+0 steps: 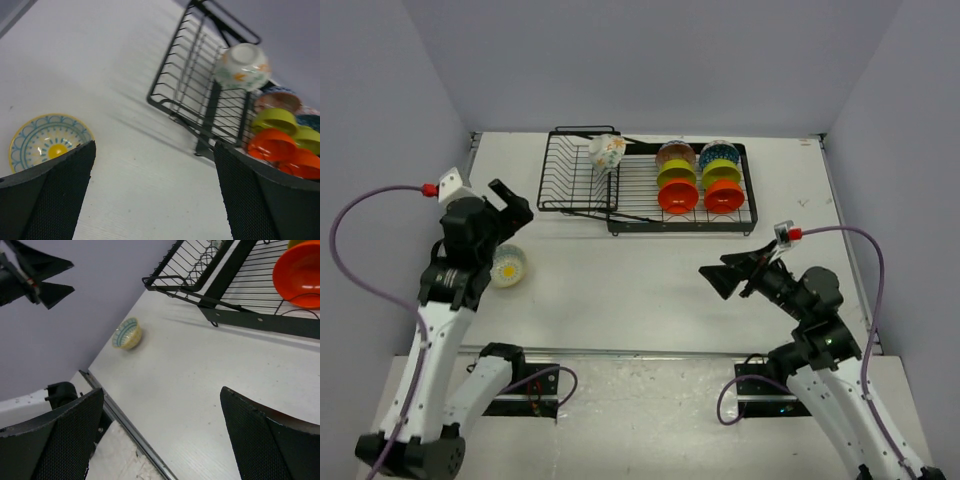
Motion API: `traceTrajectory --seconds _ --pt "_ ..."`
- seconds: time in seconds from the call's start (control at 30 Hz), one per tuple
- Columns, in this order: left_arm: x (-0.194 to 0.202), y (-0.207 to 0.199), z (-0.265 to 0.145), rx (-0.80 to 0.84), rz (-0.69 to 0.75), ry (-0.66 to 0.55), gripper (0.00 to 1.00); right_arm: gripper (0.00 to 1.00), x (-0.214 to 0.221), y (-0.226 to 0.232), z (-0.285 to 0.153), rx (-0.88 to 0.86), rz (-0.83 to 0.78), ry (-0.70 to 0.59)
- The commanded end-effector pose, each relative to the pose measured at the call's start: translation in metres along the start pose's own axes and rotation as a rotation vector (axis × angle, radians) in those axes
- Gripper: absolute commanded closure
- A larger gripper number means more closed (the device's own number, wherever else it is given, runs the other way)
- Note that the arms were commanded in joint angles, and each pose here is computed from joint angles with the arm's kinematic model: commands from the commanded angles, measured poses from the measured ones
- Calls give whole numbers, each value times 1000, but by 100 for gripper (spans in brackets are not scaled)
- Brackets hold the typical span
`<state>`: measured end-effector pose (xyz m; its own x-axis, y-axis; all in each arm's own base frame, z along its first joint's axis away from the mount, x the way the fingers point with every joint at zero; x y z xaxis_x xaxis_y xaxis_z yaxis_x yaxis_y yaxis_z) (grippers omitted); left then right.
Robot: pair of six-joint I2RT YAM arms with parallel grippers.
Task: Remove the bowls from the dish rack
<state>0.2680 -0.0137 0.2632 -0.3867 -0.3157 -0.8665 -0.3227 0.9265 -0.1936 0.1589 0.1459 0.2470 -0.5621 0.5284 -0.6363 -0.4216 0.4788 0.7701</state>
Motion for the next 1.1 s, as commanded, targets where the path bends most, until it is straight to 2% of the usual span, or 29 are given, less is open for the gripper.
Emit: traceTrajectory --seconds 0.0,0.1,0.13,0.17,0.23,0.33,0.43,0.53,0.57,0.6,0.67,0.7,0.77,0.9,1.07 --pt "-22 -27 -51 305 130 -114 0 1 -5 24 18 -137 77 50" --pt "-25 -22 -76 337 180 -136 0 1 -25 35 51 -194 118 56" --pt "-26 -19 -79 328 185 -146 0 1 -30 35 61 -185 126 68" --pt "-26 -13 -83 305 197 -173 0 1 -29 17 85 -113 169 110" --pt "-25 -2 -87 260 187 -214 0 1 -55 25 112 -103 165 93" --pt "-6 14 -72 177 194 -204 0 1 -78 11 166 -51 204 90" --pt "10 26 -62 108 205 -165 0 1 -90 0 218 -56 218 153" --pt "7 20 -70 167 200 -206 0 1 -100 -16 265 -55 242 168" --pt "8 20 -70 173 190 -213 0 1 -115 -9 278 -82 226 145" --pt "8 20 -71 180 182 -225 0 1 -105 -34 297 -30 256 164" --pt "6 22 -79 191 170 -260 0 1 -118 -37 317 -21 253 135" --pt "6 23 -82 191 166 -272 0 1 -112 -54 329 12 265 130" --pt "3 26 -90 196 150 -312 0 1 -121 -52 342 -12 252 107" --pt "0 28 -101 214 133 -368 0 1 -117 -68 363 0 256 130" --pt "0 26 -100 227 141 -369 0 1 -102 -83 386 -20 282 213"
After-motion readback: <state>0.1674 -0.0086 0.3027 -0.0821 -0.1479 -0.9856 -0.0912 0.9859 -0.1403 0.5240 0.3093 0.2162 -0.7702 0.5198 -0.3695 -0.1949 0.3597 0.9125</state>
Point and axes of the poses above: each gripper's point midway between its finger pads, its own z axis out along the fingers, its own y axis along the line the jaws close on, x = y × z, the point moved 3 cm from there along -z, back along the fingers, and after that the axes turned 15 degrees about z, right-handed, at the moved point
